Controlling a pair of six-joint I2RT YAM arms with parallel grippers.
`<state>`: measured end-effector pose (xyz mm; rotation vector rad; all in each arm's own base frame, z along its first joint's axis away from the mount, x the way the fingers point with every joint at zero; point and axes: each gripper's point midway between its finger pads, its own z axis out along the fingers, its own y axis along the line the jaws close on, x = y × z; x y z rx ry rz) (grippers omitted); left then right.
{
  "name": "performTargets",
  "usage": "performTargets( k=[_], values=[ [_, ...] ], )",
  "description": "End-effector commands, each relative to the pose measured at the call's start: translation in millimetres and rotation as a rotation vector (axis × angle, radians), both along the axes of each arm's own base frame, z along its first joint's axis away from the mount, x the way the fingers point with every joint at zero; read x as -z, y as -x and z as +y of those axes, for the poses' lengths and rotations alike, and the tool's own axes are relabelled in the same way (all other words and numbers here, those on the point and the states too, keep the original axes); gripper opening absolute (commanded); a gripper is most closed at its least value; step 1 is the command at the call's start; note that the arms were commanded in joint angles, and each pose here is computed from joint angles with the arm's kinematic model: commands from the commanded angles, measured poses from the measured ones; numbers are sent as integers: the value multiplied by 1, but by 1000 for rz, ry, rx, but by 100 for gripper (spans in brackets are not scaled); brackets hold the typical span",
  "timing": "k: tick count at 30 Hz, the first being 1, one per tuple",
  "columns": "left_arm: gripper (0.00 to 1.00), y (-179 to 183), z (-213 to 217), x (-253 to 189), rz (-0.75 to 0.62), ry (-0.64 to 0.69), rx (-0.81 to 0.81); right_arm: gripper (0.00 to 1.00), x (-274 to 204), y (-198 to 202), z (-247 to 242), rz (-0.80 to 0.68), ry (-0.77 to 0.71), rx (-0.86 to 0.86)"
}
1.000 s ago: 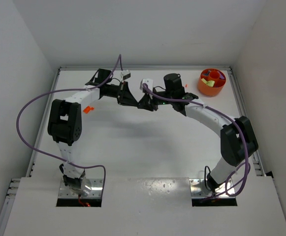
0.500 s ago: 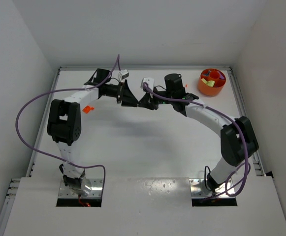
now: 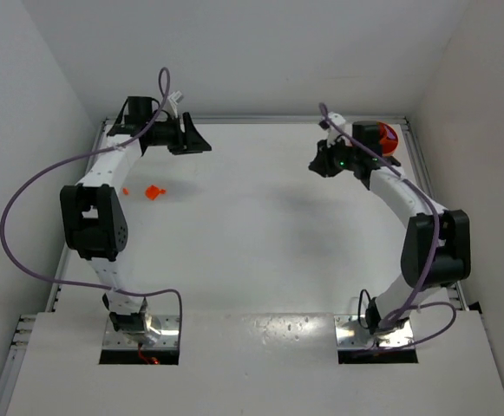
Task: Sort the legos into containers by color
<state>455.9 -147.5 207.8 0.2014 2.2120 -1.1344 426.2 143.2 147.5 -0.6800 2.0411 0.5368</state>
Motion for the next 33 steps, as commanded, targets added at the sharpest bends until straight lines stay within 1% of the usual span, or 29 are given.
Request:
performTargets(
  k=[1, 3, 5, 10, 16, 17, 18, 22, 29, 30, 33],
  values=[
    [56, -14, 7, -26, -169, -193, -58, 12, -16, -22, -55, 29, 18, 217],
    [56, -15, -1, -34, -206, -228, -44, 12, -22, -33, -86, 40, 31, 296],
    [56, -16, -2, -32, -207, -244, -54, 12, -23, -38, -105, 35, 67, 331],
    [56, -13, -6, -23, -150, -218, -44, 12, -21, -51, -152, 54, 101, 437],
    [56, -12, -11, -18, -140, -218, -34, 12, -24, -68, -190, 68, 115, 496],
    [56, -12, -11, -18, -140, -218, -34, 12, -31, -73, -196, 55, 115, 506],
    [56, -12, -11, -18, -140, -218, -34, 12, -23, -77, -199, 76, 122, 513],
    [56, -10, -12, -15, -131, -212, -25, 12, -25, -89, -231, 77, 136, 580],
    [56, -11, -12, -11, -115, -209, -28, 12, -4, -94, -245, 127, 142, 604],
    [56, -11, -12, -11, -115, -208, -29, 12, -9, -99, -246, 112, 141, 605],
    [56, -13, -12, -2, -96, -211, -26, 11, -4, -104, -248, 121, 148, 599]
  ],
)
